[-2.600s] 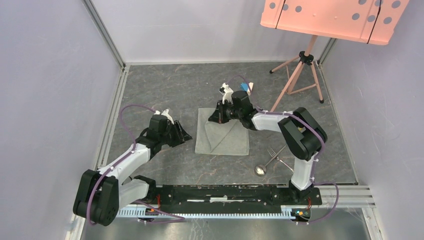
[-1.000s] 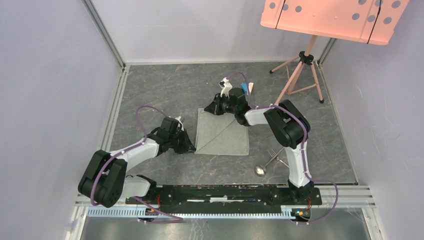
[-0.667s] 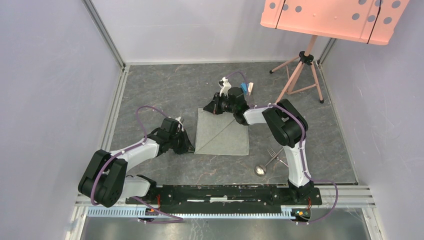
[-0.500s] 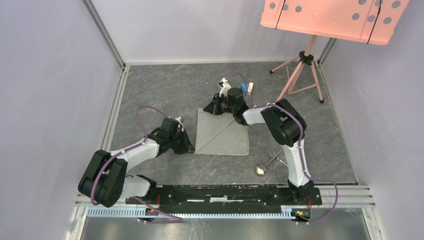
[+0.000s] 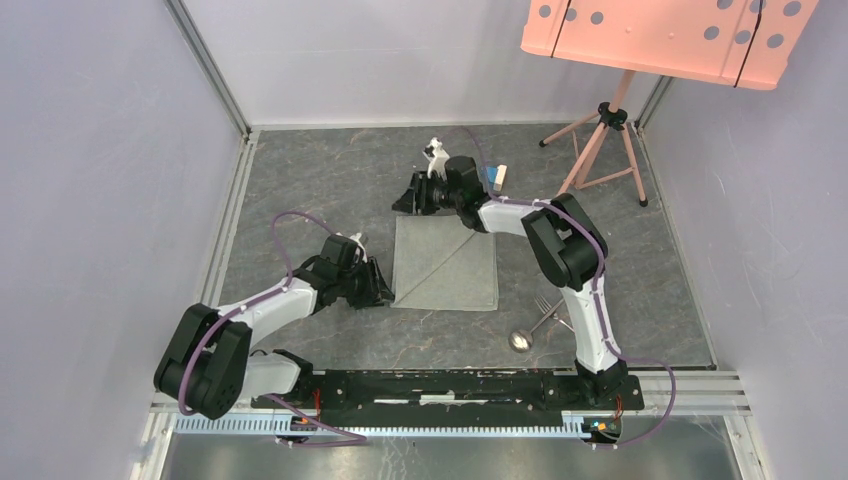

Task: Fold the napkin into a case and place the utensils inside
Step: Fold the top corner of the square-folded napkin at the center of the board, then smooth out the upper triangle-folded napkin at the center of the board.

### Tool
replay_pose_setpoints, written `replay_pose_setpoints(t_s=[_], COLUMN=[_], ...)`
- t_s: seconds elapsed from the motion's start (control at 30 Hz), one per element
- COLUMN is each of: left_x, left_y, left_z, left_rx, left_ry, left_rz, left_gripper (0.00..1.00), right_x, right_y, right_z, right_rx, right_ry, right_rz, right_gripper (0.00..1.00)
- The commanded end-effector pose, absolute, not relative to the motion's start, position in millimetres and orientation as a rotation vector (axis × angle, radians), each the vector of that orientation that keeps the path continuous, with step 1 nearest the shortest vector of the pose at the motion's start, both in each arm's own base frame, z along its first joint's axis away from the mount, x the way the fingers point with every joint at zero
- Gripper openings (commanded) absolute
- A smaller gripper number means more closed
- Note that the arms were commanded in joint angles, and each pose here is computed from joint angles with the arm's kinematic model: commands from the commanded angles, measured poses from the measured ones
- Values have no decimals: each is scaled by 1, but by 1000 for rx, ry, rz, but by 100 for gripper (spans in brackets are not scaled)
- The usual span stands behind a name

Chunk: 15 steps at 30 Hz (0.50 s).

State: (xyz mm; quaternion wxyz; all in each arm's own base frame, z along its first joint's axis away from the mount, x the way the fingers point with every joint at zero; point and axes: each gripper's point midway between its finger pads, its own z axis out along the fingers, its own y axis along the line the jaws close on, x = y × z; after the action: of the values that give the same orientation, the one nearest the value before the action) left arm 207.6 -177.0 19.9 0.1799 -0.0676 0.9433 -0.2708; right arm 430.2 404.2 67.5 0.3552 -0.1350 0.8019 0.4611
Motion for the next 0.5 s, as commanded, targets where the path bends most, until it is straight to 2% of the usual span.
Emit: replay_pose_setpoints(t_s=[0.0, 0.1, 0.17, 0.33, 0.4, 0.47], left_x=[204, 203, 204, 211, 218, 230], left_y=[-169, -162, -160, -165, -178, -197], left_z=[25, 33, 44, 79, 97, 116], left_rx=[-210, -247, -257, -217, -165, -114], left_ry=[2655, 2628, 2595, 2519, 2479, 2427], left_rz=[-715, -678, -686, -734, -814, -927], left_gripper=[50, 55, 57, 68, 70, 70], right_x=[421, 407, 401, 385, 385, 390], right_y=[410, 373, 343, 280, 265, 256], right_z=[148, 185, 189, 162, 154, 141], right_rx=[-540, -541, -505, -317, -269, -247], right_ry=[1964, 1900, 1903, 1892, 1880, 1905], right_rz=[1261, 1104, 999, 1031, 1066, 1075], right_gripper=[54, 77, 84, 84, 80, 70])
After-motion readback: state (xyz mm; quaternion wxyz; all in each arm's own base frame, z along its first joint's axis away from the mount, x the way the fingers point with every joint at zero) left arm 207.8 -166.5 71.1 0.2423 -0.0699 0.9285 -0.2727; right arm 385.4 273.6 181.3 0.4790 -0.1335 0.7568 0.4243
